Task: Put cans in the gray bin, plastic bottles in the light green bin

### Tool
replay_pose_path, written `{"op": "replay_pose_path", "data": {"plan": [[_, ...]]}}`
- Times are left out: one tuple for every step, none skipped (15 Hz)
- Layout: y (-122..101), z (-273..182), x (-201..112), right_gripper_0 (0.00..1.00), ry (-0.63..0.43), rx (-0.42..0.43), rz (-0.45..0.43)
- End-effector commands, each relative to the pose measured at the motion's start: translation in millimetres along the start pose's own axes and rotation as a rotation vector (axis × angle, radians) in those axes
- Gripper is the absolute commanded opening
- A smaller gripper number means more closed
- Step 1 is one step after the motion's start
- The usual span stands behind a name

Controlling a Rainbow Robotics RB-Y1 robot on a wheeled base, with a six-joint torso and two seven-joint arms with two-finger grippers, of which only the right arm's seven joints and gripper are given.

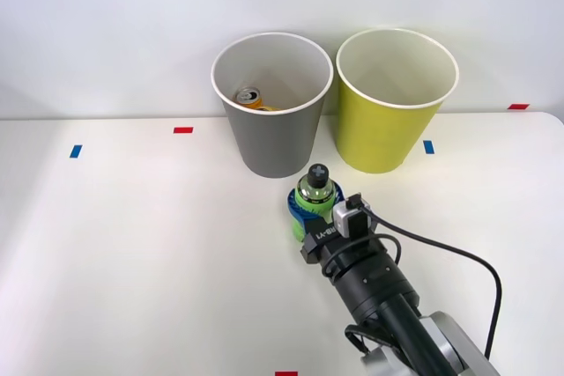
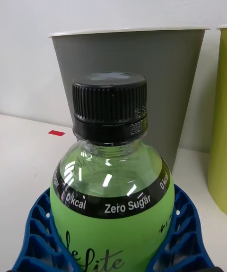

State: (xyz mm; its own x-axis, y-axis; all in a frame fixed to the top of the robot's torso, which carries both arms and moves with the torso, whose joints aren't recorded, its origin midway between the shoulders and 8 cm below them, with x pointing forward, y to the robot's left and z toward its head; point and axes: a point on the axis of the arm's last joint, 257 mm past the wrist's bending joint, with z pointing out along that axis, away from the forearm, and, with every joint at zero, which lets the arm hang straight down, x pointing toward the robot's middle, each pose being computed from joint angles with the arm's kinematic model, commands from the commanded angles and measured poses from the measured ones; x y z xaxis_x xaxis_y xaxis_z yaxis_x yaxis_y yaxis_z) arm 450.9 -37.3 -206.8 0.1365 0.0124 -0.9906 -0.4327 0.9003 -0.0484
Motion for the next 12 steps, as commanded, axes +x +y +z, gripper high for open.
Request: {"op": "replay_pose_path", "data": {"plan": [[0.0,-6.3,-3.1,0.02,-0.014,0.001,0.01],[-1.9,-12.8,-6.9,0.01,-0.018,0.005,0.008],[-0.6,-19.3,-12.2,0.0,-0.024,0.004,0.009],[1.1,-25.8,-17.5,0.0,-0.029,-0.002,0.01],[1.8,-30.7,-21.3,0.0,-0.032,-0.006,0.009],[3.4,-35.5,-26.3,0.0,-0.026,-0.012,0.01],[5.3,-40.3,-32.9,0.0,-0.002,-0.012,0.013],[6.7,-43.5,-42.6,0.0,0.008,-0.012,0.014],[9.4,-47.1,-53.9,0.0,0.011,-0.015,0.025],[11.2,-48.1,-66.9,0.0,-0.007,-0.022,0.037],[11.7,-47.5,-75.8,0.0,-0.024,-0.024,0.053],[11.8,-44.8,-87.4,0.0,-0.048,-0.028,0.063]]}}
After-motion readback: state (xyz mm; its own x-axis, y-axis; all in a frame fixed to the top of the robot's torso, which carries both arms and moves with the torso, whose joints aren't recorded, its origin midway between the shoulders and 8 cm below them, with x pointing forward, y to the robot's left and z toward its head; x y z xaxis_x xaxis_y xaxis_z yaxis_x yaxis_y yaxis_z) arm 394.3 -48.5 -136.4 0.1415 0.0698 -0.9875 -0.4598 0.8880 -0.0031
